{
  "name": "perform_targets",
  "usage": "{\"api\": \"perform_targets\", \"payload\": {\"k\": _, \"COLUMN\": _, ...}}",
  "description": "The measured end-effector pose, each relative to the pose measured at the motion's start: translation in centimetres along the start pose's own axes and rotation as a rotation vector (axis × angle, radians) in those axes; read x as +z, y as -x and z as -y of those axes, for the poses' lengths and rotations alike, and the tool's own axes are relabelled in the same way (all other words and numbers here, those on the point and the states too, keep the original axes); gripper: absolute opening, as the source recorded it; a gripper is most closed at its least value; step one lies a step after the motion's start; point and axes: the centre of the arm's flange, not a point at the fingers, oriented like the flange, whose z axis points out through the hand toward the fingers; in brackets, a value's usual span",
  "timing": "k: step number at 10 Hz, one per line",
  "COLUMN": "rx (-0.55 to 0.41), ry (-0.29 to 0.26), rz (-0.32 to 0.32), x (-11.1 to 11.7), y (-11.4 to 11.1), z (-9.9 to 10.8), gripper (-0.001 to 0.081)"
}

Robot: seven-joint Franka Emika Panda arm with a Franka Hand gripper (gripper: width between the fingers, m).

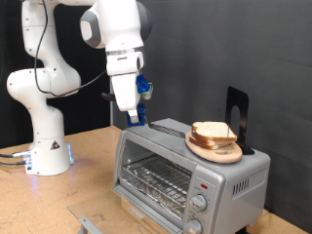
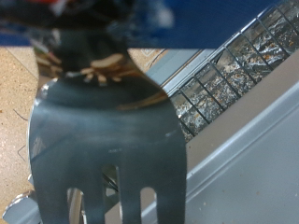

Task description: Make a piece of toast with the oven

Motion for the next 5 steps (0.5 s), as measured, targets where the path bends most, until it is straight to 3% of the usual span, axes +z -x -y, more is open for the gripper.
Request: {"api": "perform_targets", "payload": {"k": 5, "rx": -0.035, "ry": -0.002, "rz": 0.011, "x": 0.9, "y": -0.4, "z": 1.8, "gripper": 0.0401}}
